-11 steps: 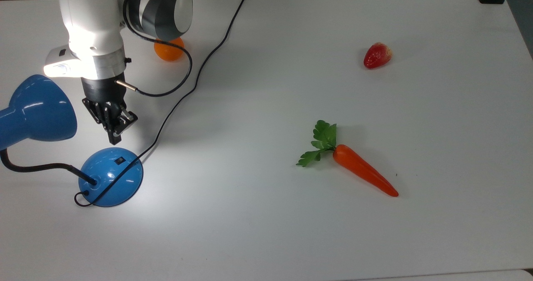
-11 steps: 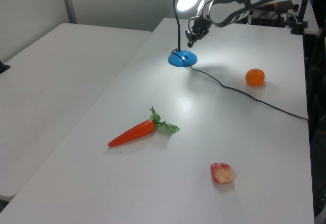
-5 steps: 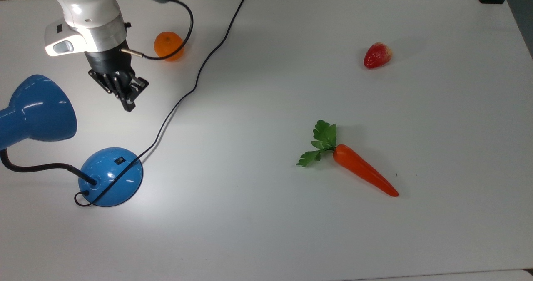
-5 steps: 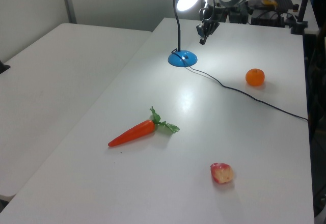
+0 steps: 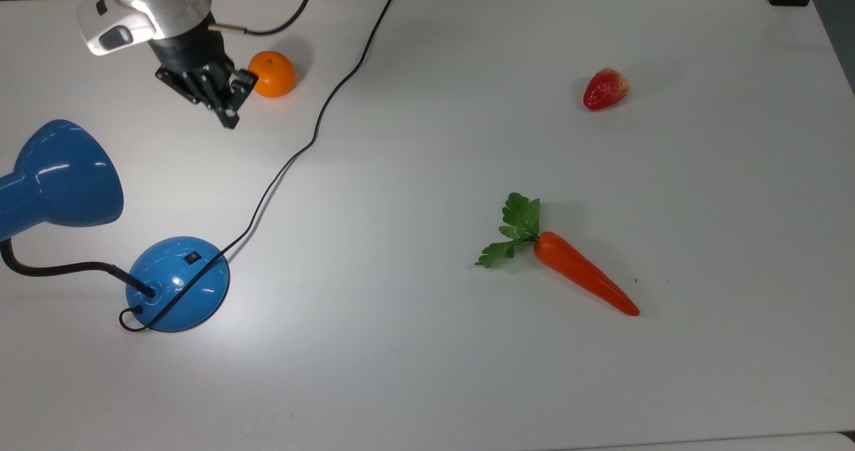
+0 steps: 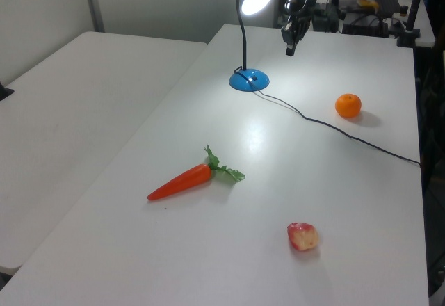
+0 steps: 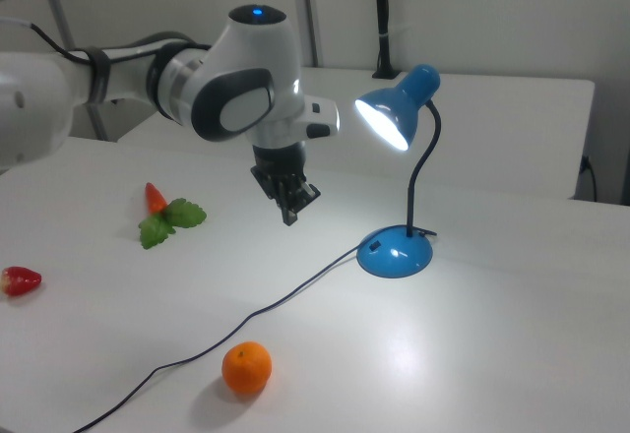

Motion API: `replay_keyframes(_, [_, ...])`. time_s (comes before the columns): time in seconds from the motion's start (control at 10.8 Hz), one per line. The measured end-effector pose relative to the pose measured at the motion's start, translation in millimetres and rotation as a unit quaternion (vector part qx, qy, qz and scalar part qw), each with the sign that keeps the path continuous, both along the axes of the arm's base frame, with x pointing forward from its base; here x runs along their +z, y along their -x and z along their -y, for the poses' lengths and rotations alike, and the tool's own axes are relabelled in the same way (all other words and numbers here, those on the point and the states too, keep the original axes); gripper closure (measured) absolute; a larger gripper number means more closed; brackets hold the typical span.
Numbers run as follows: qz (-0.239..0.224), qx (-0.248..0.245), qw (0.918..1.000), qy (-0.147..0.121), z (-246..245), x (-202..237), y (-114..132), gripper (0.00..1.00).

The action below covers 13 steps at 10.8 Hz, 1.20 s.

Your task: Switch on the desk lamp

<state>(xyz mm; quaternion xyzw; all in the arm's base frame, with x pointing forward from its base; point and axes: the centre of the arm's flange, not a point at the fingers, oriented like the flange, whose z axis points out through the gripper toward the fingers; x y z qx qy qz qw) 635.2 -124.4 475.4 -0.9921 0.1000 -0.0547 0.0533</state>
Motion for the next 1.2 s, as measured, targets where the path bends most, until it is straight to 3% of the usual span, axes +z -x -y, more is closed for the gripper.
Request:
replay_keyframes(0.09, [-0.015,0.03,0.9994,-0.005,-5.6,14.5,11.0,0.95])
replay_keyframes(0.18, [-0.035,0.062,0.9974,-0.005,-10.5,28.9,24.5,0.85])
replay_keyframes(0.37, [-0.081,0.105,0.9911,0.014,-23.3,53.7,51.2,0.54])
replay_keyframes(0.55, [-0.091,0.115,0.9891,0.018,-28.8,72.4,67.3,0.25])
replay_keyframes(0.65, [-0.09,0.116,0.989,0.015,-26.5,82.9,75.7,0.04])
replay_keyframes(0.74, [-0.091,0.116,0.989,0.012,-25.4,88.5,80.7,0.0])
replay_keyframes(1.2, [-0.092,0.122,0.9883,0.009,-30.6,93.2,85.1,0.0])
